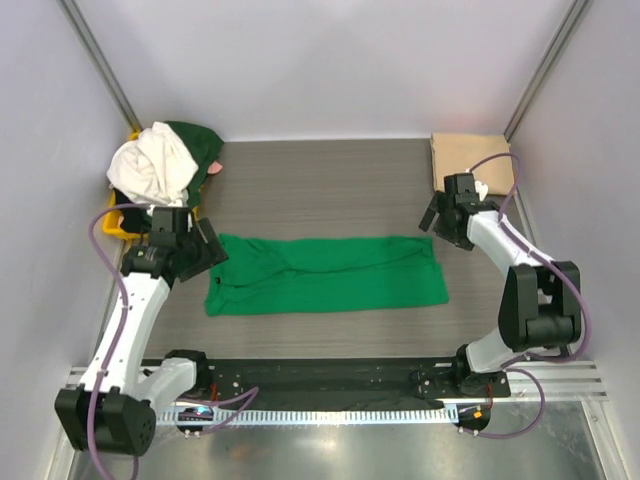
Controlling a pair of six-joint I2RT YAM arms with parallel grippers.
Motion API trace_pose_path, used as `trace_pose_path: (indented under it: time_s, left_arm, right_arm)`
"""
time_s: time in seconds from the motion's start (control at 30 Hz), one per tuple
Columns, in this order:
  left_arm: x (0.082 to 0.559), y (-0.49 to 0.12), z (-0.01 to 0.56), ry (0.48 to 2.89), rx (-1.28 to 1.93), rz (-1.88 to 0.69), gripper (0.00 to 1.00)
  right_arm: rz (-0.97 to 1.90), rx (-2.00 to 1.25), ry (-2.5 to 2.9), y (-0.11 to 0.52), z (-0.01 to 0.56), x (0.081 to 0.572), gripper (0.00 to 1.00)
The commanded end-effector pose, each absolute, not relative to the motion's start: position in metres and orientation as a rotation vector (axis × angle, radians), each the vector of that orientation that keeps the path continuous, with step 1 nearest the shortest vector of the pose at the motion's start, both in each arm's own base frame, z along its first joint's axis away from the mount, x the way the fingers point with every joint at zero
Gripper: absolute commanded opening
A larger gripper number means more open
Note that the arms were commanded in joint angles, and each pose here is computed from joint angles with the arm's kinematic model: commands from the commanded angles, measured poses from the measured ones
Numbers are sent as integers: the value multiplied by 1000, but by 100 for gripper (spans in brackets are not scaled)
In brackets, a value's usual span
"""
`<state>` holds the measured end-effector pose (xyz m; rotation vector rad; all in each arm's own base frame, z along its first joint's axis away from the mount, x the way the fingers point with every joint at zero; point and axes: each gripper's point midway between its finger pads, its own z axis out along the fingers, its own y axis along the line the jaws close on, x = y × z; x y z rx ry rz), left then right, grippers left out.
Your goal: Fold and stack the t-shirts
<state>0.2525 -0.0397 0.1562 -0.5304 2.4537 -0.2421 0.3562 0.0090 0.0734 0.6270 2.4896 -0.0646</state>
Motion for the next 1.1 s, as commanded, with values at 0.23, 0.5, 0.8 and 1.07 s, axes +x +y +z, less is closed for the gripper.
trace_pose_path:
  time_s: [0.23, 0.5, 0.8, 1.07]
  left_arm:
    - [239, -47, 147, 2396, -659, -333, 70]
    - [262, -60, 94, 2455, -797, -338, 65]
    - [268, -67, 25, 2554, -863, -267, 62]
    - [353, -92, 2, 2576, -808, -195, 59]
  right_arm:
    - [266, 469, 2310, 76, 151, 385, 85]
    - [289, 352, 2517, 111, 66, 367, 77]
    - [176, 413, 2628, 93, 12, 326, 69]
    - [346, 614, 2579, 113, 16, 240, 60]
